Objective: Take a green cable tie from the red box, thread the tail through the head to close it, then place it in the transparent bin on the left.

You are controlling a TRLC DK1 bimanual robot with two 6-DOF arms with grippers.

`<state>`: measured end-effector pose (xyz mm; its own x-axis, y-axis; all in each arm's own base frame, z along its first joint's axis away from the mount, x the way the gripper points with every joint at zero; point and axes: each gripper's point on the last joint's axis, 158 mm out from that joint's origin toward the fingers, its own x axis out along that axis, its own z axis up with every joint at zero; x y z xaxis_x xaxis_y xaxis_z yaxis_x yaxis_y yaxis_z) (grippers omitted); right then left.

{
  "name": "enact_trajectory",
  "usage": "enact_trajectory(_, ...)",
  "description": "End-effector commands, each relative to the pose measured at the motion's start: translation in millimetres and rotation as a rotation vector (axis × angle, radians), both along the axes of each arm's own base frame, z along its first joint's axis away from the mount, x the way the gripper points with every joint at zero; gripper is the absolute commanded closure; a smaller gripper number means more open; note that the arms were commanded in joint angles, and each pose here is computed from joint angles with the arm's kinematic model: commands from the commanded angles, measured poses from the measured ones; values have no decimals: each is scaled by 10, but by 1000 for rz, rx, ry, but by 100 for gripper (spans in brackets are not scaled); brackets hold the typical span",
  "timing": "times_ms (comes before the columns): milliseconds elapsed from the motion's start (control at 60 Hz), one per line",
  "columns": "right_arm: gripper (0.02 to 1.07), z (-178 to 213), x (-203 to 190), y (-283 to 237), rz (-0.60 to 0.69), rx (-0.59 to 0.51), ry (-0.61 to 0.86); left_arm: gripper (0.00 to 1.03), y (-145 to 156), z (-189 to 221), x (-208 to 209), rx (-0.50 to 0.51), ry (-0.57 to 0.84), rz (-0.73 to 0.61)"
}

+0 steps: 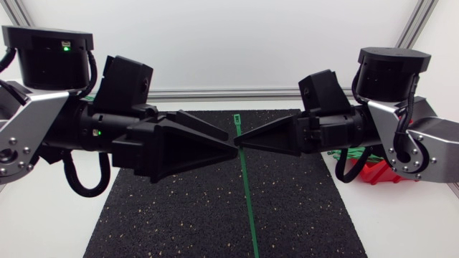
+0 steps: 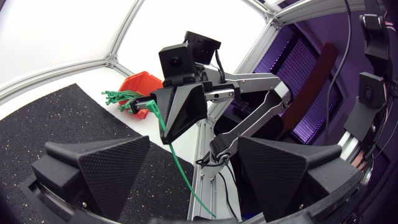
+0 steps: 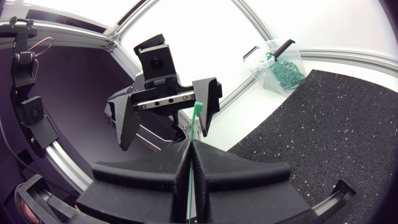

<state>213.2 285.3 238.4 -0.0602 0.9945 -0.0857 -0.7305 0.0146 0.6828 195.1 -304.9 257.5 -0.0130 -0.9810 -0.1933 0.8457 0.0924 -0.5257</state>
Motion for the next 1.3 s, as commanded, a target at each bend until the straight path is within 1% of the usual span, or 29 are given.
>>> enact_trajectory(0, 101, -79, -87, 25, 13, -6, 28, 8, -42, 59, -35, -15, 15, -21)
enact_trajectory(167, 101, -67, -155, 68, 23, -5, 14, 12, -43, 63, -46, -19, 25, -21)
enact_trajectory(217, 101, -67, -155, 68, 23, -4, 12, 18, -43, 80, -33, -24, 31, -15)
enact_trajectory(267, 101, -58, -159, 66, 23, -2, 10, 21, -43, 72, -25, -27, 35, -12)
enact_trajectory(300, 101, -55, -161, 64, 21, -2, 7, 21, -42, 72, -16, -28, 37, -10)
enact_trajectory(317, 101, -55, -161, 64, 21, -2, 7, 22, -42, 68, -17, -28, 38, -10)
enact_trajectory(367, 101, -42, -170, 60, 21, 1, 1, 31, -44, 59, -3, -28, 47, -6)
enact_trajectory(517, 101, -14, -181, 51, 17, 5, -12, 48, -46, 54, 51, -33, 63, 10)
enact_trajectory(800, 101, -18, -177, 48, 11, 7, -18, 49, -60, 34, 57, -30, 74, 10)
enact_trajectory(883, 101, -18, -174, 48, 10, 6, -18, 61, -70, 34, 57, -33, 79, 10)
enact_trajectory(933, 101, -16, -174, 48, 10, 7, -20, 66, -74, 40, 63, -36, 82, 12)
enact_trajectory(1000, 101, -12, -176, 47, 10, 8, -21, 76, -77, 35, 69, -36, 82, 16)
enact_trajectory(1033, 101, -8, -178, 46, 10, 8, -23, 78, -83, 33, 68, -35, 82, 18)
enact_trajectory(1283, 101, 33, -192, 38, 8, 15, -41, 79, -118, -20, 76, -24, 95, 22)
